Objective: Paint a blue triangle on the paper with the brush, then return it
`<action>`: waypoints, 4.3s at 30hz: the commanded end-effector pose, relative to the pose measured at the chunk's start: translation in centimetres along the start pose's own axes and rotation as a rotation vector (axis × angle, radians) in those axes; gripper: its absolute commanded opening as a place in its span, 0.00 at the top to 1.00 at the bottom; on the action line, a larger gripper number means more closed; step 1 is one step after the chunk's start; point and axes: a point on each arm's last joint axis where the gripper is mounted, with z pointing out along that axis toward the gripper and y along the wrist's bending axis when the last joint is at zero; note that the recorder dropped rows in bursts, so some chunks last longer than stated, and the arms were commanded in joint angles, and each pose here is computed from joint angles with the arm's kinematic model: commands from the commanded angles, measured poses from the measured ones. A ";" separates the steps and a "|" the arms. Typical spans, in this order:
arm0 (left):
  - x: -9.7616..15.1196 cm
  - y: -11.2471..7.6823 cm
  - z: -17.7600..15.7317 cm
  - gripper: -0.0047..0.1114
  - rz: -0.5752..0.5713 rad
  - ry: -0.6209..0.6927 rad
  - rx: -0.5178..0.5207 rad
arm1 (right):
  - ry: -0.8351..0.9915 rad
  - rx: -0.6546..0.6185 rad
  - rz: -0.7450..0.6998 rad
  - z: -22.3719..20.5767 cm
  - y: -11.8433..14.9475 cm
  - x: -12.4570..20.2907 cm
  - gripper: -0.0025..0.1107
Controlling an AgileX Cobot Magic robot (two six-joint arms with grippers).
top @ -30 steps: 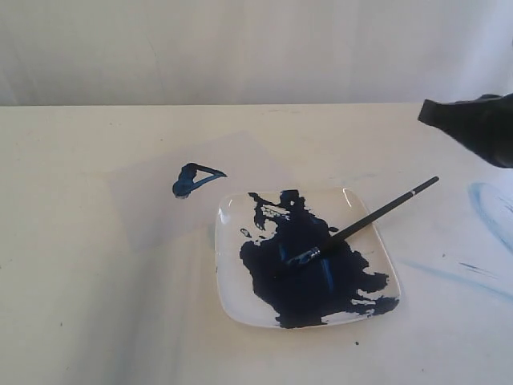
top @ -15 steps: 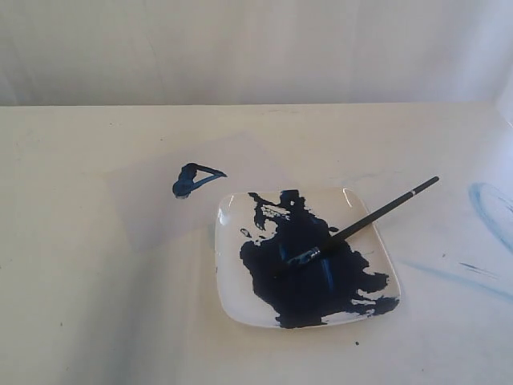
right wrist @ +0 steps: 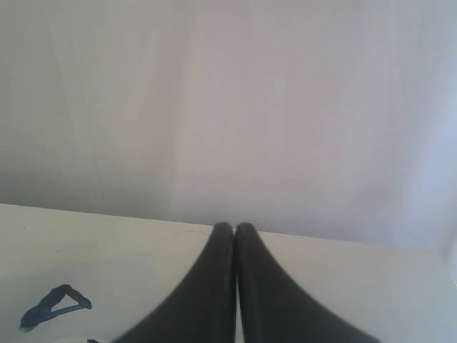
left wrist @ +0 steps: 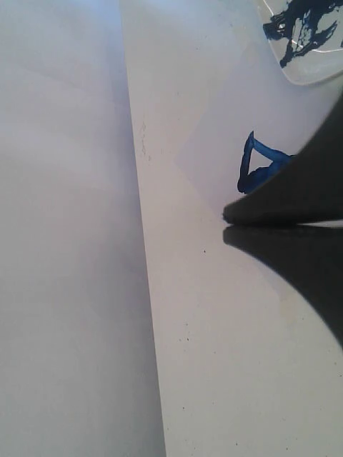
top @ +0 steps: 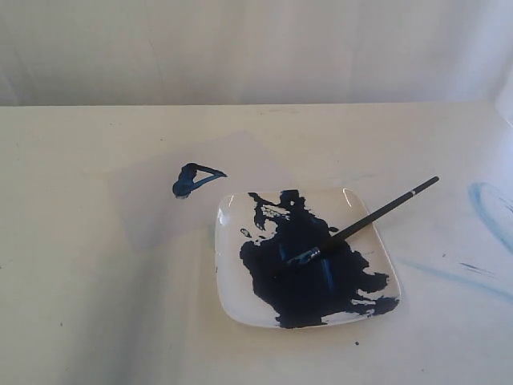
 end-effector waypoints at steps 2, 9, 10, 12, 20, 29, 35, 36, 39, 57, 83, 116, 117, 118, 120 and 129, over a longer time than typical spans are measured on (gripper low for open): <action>-0.1 -0.1 -0.2 0.96 0.008 -0.004 -0.003 | 0.002 0.004 -0.014 -0.1 0.0 0.1 0.98; -0.3 -0.2 -0.6 0.96 0.016 -0.015 -0.010 | 0.002 0.004 -0.014 -0.1 0.0 0.1 0.98; -0.4 -0.4 -0.8 0.96 0.021 -0.023 -0.010 | 0.002 0.004 -0.014 -0.1 0.0 0.1 0.98; -1.1 -1.0 -1.8 0.96 0.043 -0.058 -0.014 | 0.002 0.004 -0.014 -0.1 0.0 0.1 0.98; -2.4 -6.0 -9.0 0.96 0.184 -0.269 -0.003 | 0.002 0.004 -0.014 -0.1 0.0 0.1 0.98; 0.1 -8.2 -11.5 0.96 0.216 -0.320 0.023 | 0.002 0.004 0.003 -0.1 0.0 0.1 0.98; 4.2 -8.2 -13.0 0.96 0.200 -0.339 -0.076 | 0.002 0.004 0.005 -0.1 0.0 0.1 0.98; 4.7 -8.0 -13.3 0.96 0.196 -0.352 -0.115 | 0.002 0.004 0.005 -0.1 0.0 0.1 0.98; 8.5 -7.4 -14.7 0.96 0.144 -0.416 -0.226 | 0.002 0.004 0.005 -0.1 0.0 0.1 0.98; 13.8 -8.4 -14.5 0.96 0.012 -0.448 -0.047 | 0.002 0.004 0.005 -0.1 0.0 0.1 0.98; 13.9 -5.8 -15.1 0.96 -0.162 -0.490 -0.310 | 0.002 0.004 0.005 -0.1 0.0 0.1 0.98; 17.8 -5.4 -13.4 0.96 -0.044 -0.244 -0.323 | 0.002 0.004 0.005 -0.1 0.0 0.1 0.98; 18.2 -5.3 -13.2 0.96 -0.046 -0.230 -0.324 | 0.002 0.004 0.005 -0.1 0.0 0.1 0.98; 18.8 -5.2 -13.0 0.96 -0.057 -0.212 -0.325 | 0.002 0.004 0.005 -0.1 0.0 0.1 0.98; 19.1 -5.2 -12.9 0.96 -0.098 -0.206 -0.322 | 0.002 0.004 0.005 -0.1 0.0 0.1 0.98; 21.0 -5.0 -12.8 0.96 -0.054 0.010 -0.348 | 0.002 0.004 0.005 -0.1 0.0 0.1 0.98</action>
